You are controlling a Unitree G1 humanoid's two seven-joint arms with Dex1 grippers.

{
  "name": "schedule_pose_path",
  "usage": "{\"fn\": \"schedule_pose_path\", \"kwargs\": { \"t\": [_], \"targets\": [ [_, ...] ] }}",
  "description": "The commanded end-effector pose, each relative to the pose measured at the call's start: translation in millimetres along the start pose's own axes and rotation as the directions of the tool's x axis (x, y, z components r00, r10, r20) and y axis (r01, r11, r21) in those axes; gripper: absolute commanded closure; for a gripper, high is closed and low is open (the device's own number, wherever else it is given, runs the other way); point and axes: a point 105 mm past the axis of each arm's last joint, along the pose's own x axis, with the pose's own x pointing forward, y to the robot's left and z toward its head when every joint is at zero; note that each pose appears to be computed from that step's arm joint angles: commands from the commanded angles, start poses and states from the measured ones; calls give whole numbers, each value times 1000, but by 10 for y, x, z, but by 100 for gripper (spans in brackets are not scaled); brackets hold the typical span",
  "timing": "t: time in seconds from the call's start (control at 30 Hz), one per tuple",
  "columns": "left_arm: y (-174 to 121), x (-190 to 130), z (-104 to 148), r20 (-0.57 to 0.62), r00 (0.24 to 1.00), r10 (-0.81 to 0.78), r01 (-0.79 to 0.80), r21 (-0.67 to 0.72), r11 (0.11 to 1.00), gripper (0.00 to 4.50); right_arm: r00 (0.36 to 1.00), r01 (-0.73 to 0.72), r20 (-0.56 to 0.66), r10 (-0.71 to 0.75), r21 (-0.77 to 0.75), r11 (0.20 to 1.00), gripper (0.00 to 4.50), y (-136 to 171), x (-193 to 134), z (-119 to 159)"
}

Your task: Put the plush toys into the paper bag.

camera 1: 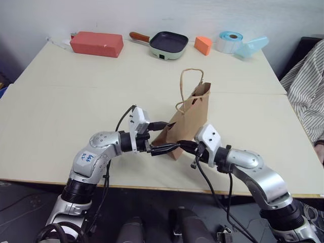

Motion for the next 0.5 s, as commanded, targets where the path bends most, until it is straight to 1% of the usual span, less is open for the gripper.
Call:
{"fn": "schedule_pose_path", "kwargs": {
  "t": [0.03, 0.1, 0.2, 0.4, 0.5],
  "targets": [
    [131, 93, 35, 10, 997, 78, -78, 25, 997, 0, 999, -7, 39, 8, -31, 999, 446, 11, 31, 93],
    [163, 126, 18, 10, 995, 95, -95, 15, 995, 0, 999, -8, 41, 9, -33, 999, 446, 13, 31, 97],
    [186, 163, 23, 14, 995, 95, -96, 15, 995, 61, 999, -7, 40, 8, -43, 999, 450, 8, -4, 97],
    [250, 168, 28, 13, 996, 86, -86, 6, 996, 250, 999, 2, 37, 0, -54, 999, 450, -19, -95, 89],
    [279, 162, 44, 25, 997, 75, -75, -5, 997, 343, 998, 15, 59, -12, -43, 999, 450, -38, -190, 131]
  ]
}}
